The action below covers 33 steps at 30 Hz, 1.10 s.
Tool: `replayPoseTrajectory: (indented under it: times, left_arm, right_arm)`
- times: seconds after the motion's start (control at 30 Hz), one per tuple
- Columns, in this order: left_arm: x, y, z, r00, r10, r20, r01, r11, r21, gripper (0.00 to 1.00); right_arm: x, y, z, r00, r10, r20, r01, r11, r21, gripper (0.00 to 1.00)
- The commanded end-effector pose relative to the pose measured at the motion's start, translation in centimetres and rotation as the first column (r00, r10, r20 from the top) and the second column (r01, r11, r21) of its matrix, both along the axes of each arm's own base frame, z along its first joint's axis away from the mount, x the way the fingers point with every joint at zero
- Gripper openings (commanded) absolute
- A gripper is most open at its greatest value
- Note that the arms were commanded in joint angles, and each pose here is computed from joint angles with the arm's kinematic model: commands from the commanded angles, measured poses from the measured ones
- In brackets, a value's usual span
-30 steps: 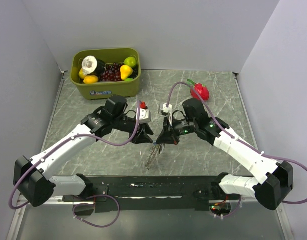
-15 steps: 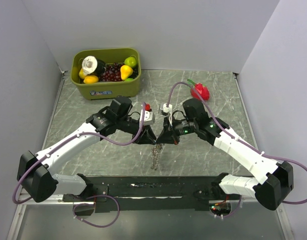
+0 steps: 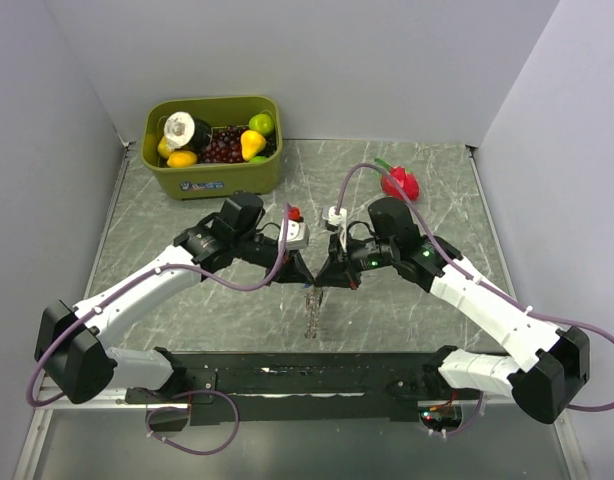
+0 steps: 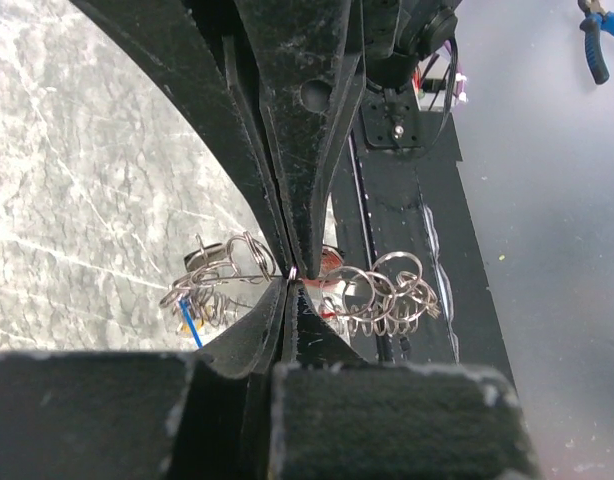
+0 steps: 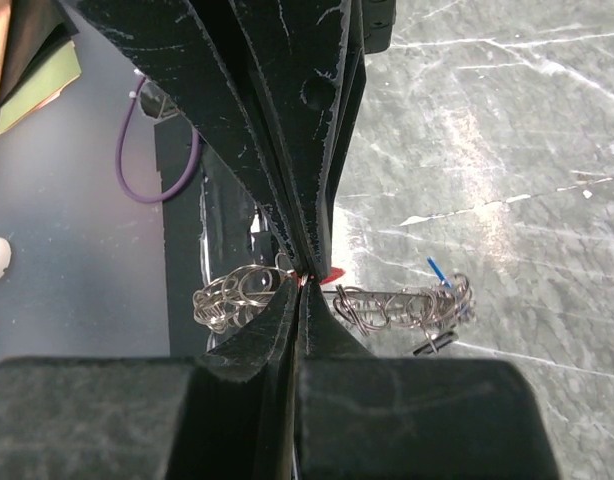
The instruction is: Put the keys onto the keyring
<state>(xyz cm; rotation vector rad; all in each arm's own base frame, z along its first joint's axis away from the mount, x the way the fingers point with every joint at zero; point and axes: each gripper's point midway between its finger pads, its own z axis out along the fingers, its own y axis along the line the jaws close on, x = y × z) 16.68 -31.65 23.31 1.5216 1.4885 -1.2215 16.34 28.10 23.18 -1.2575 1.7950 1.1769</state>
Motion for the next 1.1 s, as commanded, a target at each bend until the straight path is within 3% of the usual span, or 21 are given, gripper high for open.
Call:
replayPoseTrajectory:
  times: [0.0,0.07,0.1,0.2,0.3,0.43,0.6,0.9,1.07]
  left_arm:
    - [-0.5,-1.0,2.6,0.996,-0.036,0.076,0.047,0.988,-0.146,0.01]
    - [-0.9,-0.7,2.9,0.998,-0.001,0.061,0.012,0.983,-0.182,0.01]
    - [-0.5,-0.9,4.0,0.994,0.019,0.107,0.007,0.972,-0.235,0.01]
    - [-0.7,-0.5,4.4,0.993,0.064,0.1,-0.033,0.958,-0.286,0.01]
    - [-0.6,-0.2,5.5,0.986,0.126,0.111,-0.077,0.927,-0.368,0.01]
    - [-0.7,0.4,7.3,0.977,0.196,0.085,-0.131,0.864,-0.487,0.01]
    - [-1.2,1.3,8.8,0.973,0.213,0.093,-0.116,0.79,-0.602,0.01]
    - [-2.0,1.6,9.6,0.98,0.171,0.106,-0.064,0.764,-0.642,0.01]
    - [-2.1,1.5,9.5,0.979,0.161,0.128,-0.048,0.781,-0.623,0.01]
  right_arm:
    - [0.0,0.5,3.4,0.995,0.009,0.099,-0.019,0.995,0.097,0.09]
    - [0.1,0.4,3.9,0.994,-0.01,0.11,-0.002,0.994,0.113,0.19]
    - [0.1,0.2,4.4,0.992,-0.02,0.122,0.005,0.992,0.124,0.29]
    - [0.5,-0.4,5.3,0.986,-0.075,0.15,0.052,0.987,0.152,0.43]
    - [0.8,-1.0,6.3,0.977,-0.127,0.17,0.096,0.979,0.179,0.5]
    - [0.3,-1.4,6.9,0.978,-0.13,0.164,0.096,0.975,0.199,0.49]
    - [-1.6,-1.2,7.0,0.99,-0.033,0.139,0.0,0.974,0.226,0.42]
    - [-1.6,-1.3,7.0,0.991,-0.036,0.127,0.007,0.975,0.223,0.42]
    - [-0.9,-1.4,6.4,0.989,-0.081,0.121,0.055,0.976,0.21,0.44]
